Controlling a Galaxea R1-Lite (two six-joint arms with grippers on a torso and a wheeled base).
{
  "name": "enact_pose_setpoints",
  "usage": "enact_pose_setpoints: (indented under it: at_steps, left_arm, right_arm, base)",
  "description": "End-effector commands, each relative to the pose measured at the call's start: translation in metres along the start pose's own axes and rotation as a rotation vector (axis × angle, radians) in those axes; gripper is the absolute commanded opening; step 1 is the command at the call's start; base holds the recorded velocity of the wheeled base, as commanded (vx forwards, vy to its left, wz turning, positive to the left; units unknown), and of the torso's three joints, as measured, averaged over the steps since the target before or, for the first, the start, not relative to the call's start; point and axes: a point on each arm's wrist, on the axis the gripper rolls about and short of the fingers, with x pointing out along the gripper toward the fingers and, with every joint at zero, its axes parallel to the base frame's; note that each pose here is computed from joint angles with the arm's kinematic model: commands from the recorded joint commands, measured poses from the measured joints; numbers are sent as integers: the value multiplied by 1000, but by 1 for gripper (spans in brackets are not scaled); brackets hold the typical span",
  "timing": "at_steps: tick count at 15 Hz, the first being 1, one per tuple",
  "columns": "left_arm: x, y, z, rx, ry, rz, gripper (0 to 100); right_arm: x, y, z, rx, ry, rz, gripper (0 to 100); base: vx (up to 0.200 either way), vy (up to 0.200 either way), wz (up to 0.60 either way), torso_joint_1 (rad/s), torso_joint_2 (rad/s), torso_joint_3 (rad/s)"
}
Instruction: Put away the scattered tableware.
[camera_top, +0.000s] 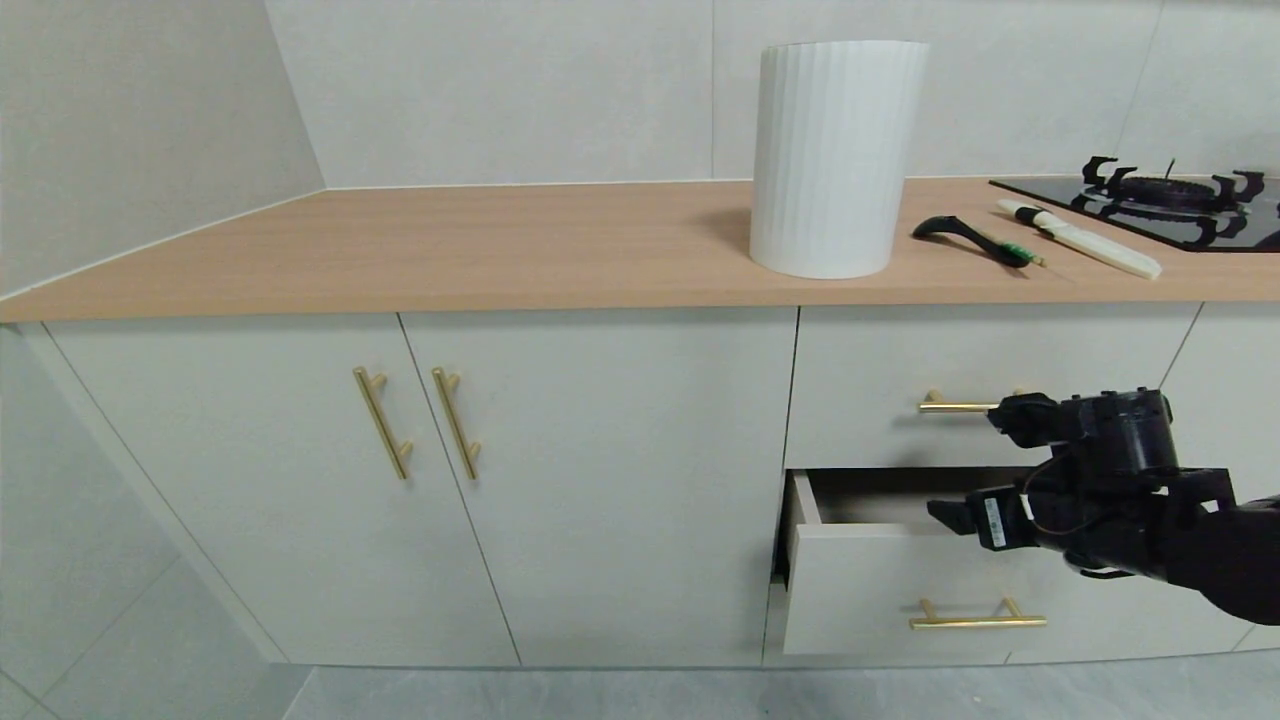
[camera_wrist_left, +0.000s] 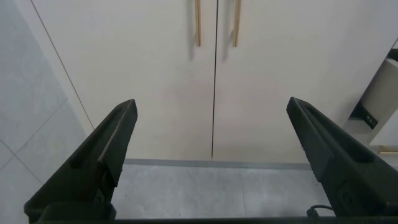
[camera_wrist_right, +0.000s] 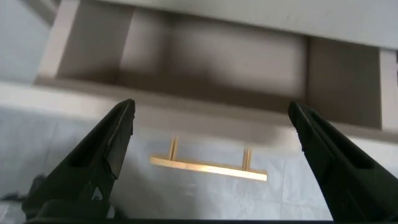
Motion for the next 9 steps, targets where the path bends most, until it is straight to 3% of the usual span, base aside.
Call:
enact_pose_setpoints:
  at_steps: [1, 9]
  left_arm:
    - [0, 0, 0, 0, -1, 1, 100]
    - [0, 0, 0, 0, -1, 1, 100]
  right_arm:
    - [20, 2, -12, 15, 25, -16, 100]
    - [47, 4, -23, 23, -21, -52, 100]
  base:
    - [0, 0, 0, 0, 0, 0]
    - [0, 0, 0, 0, 0, 0]
